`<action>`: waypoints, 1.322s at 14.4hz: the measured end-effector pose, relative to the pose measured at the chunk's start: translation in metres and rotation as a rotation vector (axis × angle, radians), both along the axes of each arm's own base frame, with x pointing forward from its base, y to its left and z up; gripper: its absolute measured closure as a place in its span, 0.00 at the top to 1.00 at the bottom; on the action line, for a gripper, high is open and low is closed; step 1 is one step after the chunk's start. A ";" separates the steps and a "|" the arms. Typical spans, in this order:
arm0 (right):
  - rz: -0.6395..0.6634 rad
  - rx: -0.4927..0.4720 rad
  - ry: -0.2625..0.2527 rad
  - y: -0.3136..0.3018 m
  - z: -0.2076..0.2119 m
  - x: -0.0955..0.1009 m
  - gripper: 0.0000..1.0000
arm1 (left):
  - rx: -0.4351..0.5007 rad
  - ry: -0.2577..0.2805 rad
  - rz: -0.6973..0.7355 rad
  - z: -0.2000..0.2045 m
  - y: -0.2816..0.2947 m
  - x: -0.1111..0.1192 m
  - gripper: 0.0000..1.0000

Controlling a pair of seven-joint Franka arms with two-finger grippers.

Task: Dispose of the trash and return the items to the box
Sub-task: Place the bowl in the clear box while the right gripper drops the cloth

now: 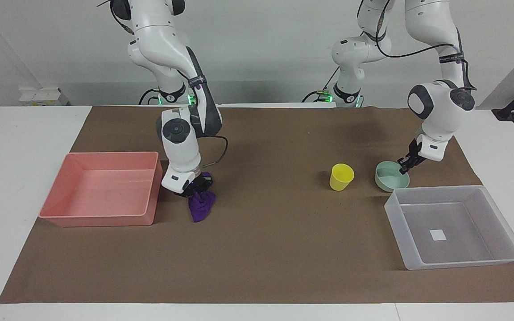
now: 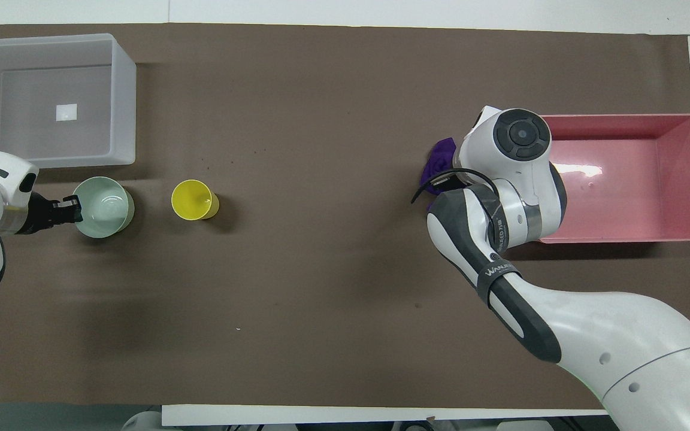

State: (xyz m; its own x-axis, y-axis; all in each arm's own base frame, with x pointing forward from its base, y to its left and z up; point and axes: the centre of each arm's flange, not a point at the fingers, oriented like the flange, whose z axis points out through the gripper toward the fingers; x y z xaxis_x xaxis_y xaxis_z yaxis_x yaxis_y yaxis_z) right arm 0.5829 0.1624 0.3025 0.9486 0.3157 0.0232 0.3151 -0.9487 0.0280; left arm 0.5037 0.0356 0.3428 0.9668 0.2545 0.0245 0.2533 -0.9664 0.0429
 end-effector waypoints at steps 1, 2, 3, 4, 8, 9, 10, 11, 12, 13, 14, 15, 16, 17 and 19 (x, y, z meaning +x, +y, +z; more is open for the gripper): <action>-0.009 0.001 0.000 -0.005 0.005 0.003 0.05 | -0.002 0.010 -0.002 0.012 0.000 0.002 0.02; -0.020 0.002 0.003 -0.011 0.015 0.006 0.05 | -0.004 0.021 -0.005 0.029 -0.001 0.004 0.02; -0.028 0.004 0.007 -0.015 0.029 0.009 0.05 | -0.007 0.029 -0.009 0.053 -0.001 0.008 0.02; -0.033 0.008 0.008 -0.017 0.048 0.010 0.05 | -0.009 0.032 -0.013 0.083 -0.002 0.013 0.02; -0.071 0.027 0.001 -0.043 0.134 0.006 0.05 | -0.019 -0.061 -0.014 0.172 -0.002 0.045 0.02; -0.075 0.026 0.010 -0.058 0.158 0.006 0.05 | -0.025 -0.088 -0.006 0.170 -0.001 0.057 0.02; -0.065 0.024 0.016 -0.078 0.182 0.007 0.05 | -0.027 -0.110 0.002 0.160 0.001 0.069 0.02; -0.051 0.024 0.018 -0.104 0.201 0.008 0.05 | -0.028 -0.127 0.010 0.147 0.004 0.082 0.02; -0.040 0.024 0.020 -0.135 0.214 0.009 0.05 | -0.028 -0.141 0.017 0.135 0.008 0.099 0.02; -0.036 0.024 0.027 -0.166 0.221 0.007 0.05 | -0.027 -0.150 0.023 0.125 0.012 0.116 0.02; -0.034 0.026 0.042 -0.197 0.224 0.002 0.05 | -0.026 -0.162 0.029 0.114 0.017 0.134 0.02; -0.035 0.029 0.058 -0.224 0.222 -0.003 0.05 | -0.025 -0.177 0.036 0.100 0.021 0.149 0.02; -0.038 0.032 0.067 -0.247 0.213 -0.009 0.05 | -0.022 -0.189 0.043 0.084 0.025 0.161 0.02; -0.042 0.034 0.062 -0.261 0.200 -0.015 0.05 | -0.021 -0.193 0.047 0.064 0.028 0.169 0.02; -0.043 0.035 0.064 -0.263 0.164 -0.022 0.05 | -0.021 -0.173 0.052 0.027 0.030 0.176 0.02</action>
